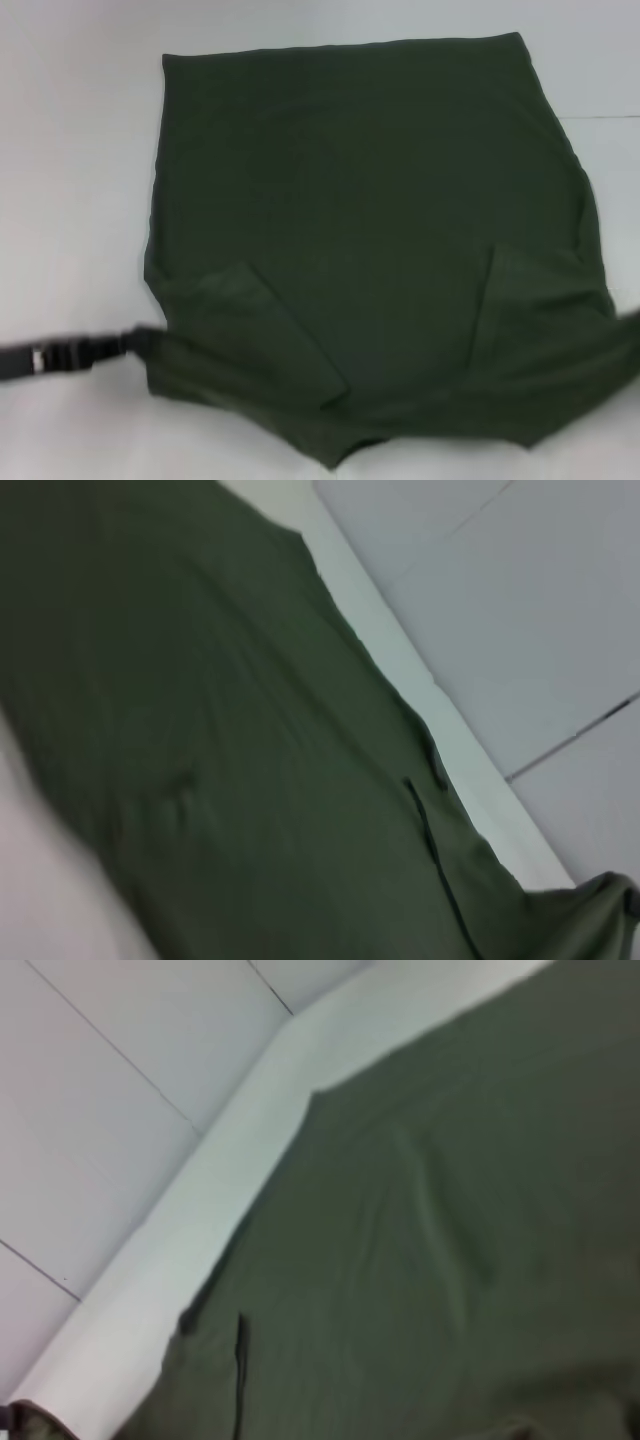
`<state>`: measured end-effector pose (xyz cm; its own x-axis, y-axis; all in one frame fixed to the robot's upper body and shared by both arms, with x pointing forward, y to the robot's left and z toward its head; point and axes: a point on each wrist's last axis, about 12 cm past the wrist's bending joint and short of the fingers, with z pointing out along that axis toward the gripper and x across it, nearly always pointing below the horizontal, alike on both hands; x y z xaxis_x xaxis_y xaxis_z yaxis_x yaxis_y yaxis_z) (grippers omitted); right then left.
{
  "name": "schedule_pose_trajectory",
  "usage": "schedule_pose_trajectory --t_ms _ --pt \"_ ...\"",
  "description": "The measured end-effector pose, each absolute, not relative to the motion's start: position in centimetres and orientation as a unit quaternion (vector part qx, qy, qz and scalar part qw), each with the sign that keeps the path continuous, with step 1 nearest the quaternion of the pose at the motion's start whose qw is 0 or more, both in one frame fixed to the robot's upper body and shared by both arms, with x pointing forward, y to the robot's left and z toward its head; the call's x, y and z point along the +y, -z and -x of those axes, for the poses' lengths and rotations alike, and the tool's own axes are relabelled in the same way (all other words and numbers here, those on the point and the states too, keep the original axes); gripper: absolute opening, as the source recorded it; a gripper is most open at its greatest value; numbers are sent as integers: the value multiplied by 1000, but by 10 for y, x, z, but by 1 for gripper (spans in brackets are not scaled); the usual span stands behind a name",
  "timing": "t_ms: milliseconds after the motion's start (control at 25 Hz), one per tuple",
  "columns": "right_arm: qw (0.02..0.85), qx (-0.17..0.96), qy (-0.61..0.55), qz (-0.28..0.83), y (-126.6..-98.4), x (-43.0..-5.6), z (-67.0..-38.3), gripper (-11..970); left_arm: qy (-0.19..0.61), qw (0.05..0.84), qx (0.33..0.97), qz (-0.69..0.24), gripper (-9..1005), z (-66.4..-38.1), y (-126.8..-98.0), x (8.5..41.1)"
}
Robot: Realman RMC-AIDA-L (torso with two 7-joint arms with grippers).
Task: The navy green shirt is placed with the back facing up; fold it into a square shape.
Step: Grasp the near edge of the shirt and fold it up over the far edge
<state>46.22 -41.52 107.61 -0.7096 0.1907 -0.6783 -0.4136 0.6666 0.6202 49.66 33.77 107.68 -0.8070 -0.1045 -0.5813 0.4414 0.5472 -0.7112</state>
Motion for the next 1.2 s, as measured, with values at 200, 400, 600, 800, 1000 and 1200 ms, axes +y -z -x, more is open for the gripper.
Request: schedule_pose_trajectory --t_ms 200,400,600,800,1000,1200 --pt "405 819 -399 69 -1092 -406 -500 58 446 327 825 -120 23 -537 -1097 334" --pt "435 814 -381 60 -1106 -400 -535 59 420 379 816 -117 21 -569 -1117 336" --pt "465 804 -368 50 -1116 -390 -564 60 395 419 811 -104 22 -594 -1129 335" --pt "495 793 -355 30 -1119 -381 -585 59 373 464 798 -92 22 -612 -1134 332" --pt "516 791 -328 17 -1115 -369 -600 59 357 500 784 -83 23 -625 -1128 320" --pt "527 798 -291 4 -1099 -353 -613 59 329 516 786 -85 22 -634 -1114 302"
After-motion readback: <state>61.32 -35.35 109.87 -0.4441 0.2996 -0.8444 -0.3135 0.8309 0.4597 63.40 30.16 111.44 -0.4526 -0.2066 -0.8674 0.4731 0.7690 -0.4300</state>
